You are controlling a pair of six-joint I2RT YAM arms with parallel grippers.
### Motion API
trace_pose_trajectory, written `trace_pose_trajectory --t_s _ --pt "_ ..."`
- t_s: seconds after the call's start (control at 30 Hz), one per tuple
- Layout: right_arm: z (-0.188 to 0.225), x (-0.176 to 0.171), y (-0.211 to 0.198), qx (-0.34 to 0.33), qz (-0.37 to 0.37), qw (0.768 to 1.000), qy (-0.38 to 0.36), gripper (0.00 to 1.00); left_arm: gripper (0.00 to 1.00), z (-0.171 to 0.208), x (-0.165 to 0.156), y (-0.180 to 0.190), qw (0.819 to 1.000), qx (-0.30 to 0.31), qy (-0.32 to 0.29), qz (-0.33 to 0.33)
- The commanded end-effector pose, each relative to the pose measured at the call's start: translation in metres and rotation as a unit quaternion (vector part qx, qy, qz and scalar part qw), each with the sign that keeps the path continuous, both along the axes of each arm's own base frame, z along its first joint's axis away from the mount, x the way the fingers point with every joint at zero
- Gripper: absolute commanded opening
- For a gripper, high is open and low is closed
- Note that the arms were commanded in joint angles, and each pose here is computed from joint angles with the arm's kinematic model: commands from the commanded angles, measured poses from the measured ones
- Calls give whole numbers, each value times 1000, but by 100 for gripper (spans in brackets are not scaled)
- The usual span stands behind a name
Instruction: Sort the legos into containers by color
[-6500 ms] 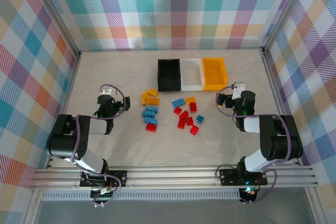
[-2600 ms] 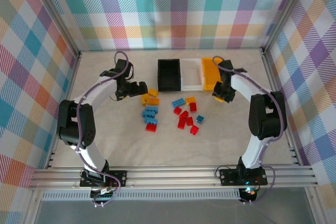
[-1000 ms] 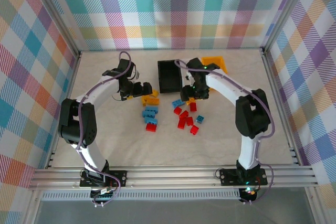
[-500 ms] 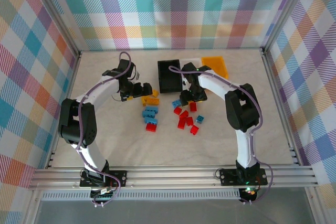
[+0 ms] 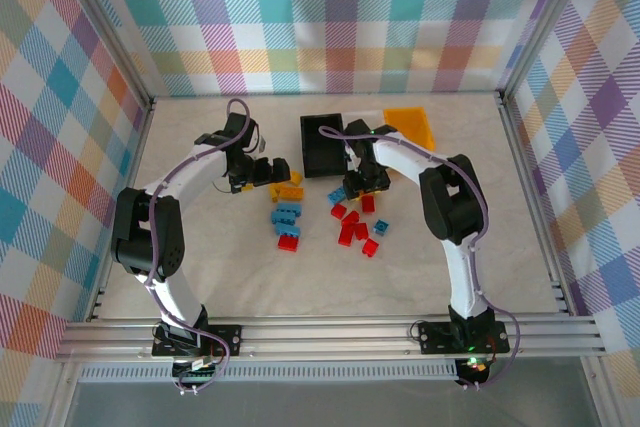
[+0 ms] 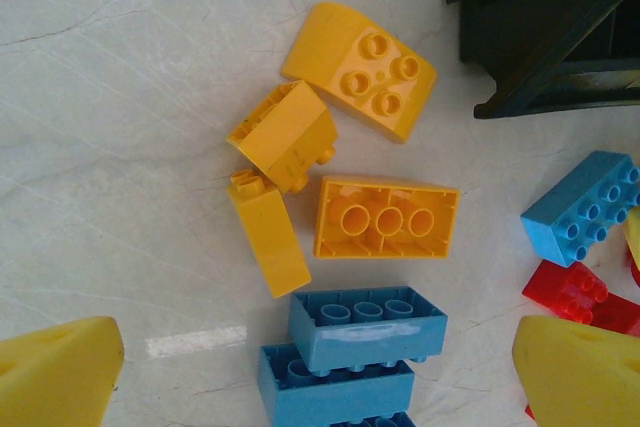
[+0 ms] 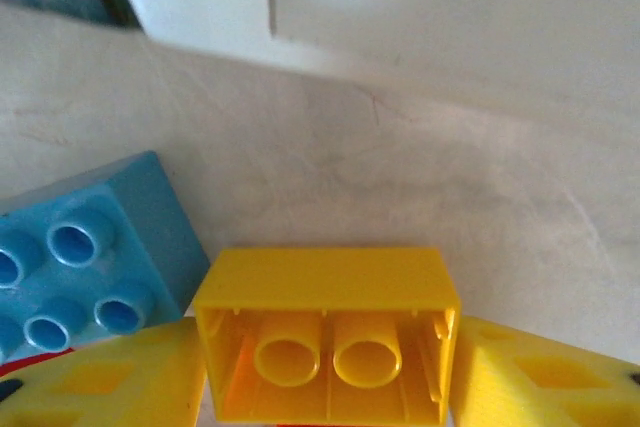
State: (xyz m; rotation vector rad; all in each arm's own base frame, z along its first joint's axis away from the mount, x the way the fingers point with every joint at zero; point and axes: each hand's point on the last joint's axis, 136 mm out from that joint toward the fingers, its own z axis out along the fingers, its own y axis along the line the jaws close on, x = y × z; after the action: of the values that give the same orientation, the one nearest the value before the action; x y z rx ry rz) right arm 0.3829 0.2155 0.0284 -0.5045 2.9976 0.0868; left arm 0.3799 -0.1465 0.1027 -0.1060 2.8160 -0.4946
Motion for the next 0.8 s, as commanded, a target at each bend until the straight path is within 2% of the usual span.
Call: trace_pose_trajectory --t_s 0.0,0.23,0.4,0.57,0.77 --pt "3 9 0 -2 3 1000 -12 58 100 2 -5 -3 1000 3 6 -9" --pt "6 5 -4 -6 6 1000 -18 42 100 0 -6 -2 1000 4 7 -4" --pt "17 0 -12 -9 -2 1000 -22 42 100 0 -5 -2 1000 1 8 0" --pt "56 -2 -19 3 -20 998 -52 43 100 2 -5 -3 1000 0 6 1" --pt "99 11 -62 24 -90 992 -81 45 100 4 -1 -6 1000 -6 4 0"
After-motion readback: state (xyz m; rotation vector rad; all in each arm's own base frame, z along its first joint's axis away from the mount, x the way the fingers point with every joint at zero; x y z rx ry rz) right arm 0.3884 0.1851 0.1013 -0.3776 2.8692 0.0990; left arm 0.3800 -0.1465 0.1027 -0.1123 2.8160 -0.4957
